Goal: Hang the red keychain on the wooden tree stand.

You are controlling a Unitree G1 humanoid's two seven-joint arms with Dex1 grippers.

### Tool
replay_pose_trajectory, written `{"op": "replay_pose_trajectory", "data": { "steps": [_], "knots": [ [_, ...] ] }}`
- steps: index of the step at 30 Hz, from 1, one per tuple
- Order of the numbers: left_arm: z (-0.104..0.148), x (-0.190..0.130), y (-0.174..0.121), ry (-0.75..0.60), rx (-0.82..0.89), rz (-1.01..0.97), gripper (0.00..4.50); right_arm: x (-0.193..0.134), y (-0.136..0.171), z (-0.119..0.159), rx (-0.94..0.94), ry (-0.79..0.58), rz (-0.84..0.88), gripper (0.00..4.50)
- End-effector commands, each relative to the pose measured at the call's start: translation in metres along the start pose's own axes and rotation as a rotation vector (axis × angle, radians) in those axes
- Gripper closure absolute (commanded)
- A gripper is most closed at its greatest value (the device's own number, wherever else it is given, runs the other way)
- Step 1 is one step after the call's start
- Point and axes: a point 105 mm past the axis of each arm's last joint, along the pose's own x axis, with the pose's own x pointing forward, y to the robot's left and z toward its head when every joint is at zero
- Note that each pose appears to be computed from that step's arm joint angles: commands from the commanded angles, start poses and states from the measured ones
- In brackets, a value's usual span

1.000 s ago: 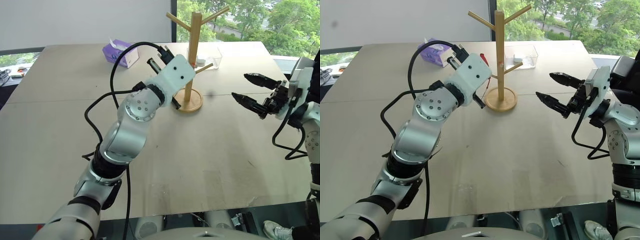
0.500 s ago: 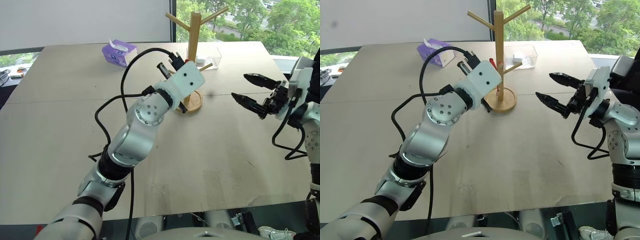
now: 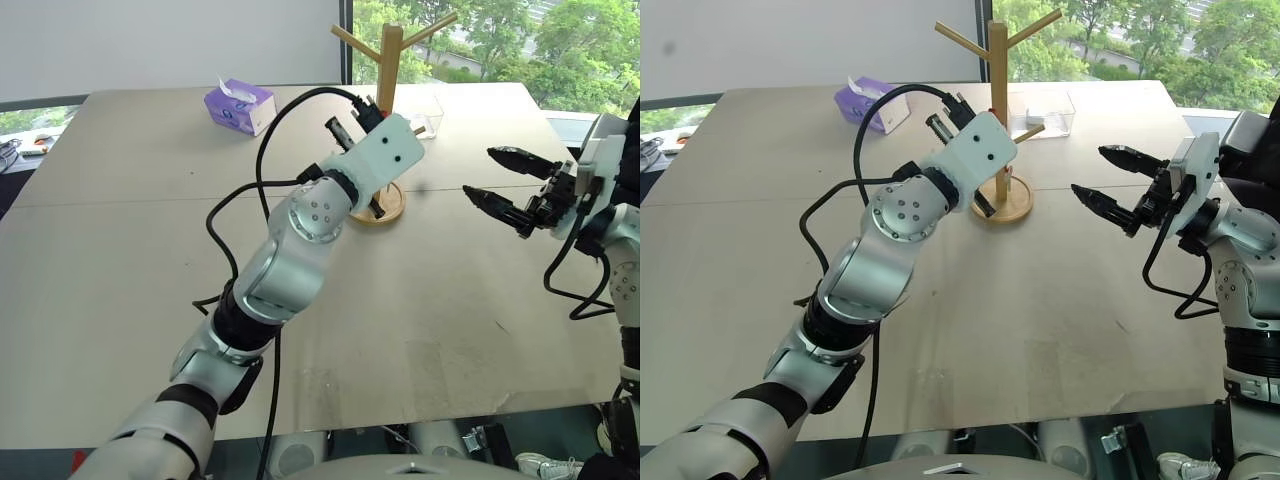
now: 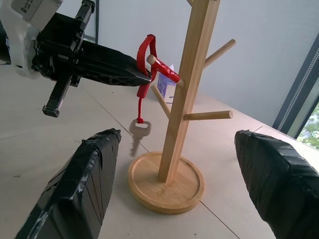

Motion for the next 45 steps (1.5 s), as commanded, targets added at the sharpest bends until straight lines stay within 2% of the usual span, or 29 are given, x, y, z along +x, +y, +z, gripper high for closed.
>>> {"op": "replay_pose_trajectory", "data": {
  "steps": [1,16,22,32,44,45],
  "knots": [
    [0.013,0.001,0.004,-0.04,0.026,0.028,4.48,-0.001,0.0,0.015,-0.05,-0.022,0.005,0.57],
    [0.022,0.008,0.003,-0.045,0.03,0.026,4.48,-0.001,0.001,0.014,-0.049,-0.018,0.002,0.57],
    [0.02,0.008,0.003,-0.027,0.031,0.009,4.48,-0.001,0.002,0.013,-0.048,-0.015,0.002,0.57],
    [0.008,0.006,0.0,0.025,-0.075,-0.016,4.48,0.0,0.002,0.012,-0.052,-0.011,0.006,0.57],
    [0.009,0.006,-0.001,0.029,-0.099,-0.02,4.48,0.001,0.002,0.013,-0.052,-0.014,0.01,0.57],
    [0.009,0.006,0.0,0.028,-0.105,-0.015,4.2,0.001,0.002,0.012,-0.052,-0.013,0.01,0.57]
  ]
}}
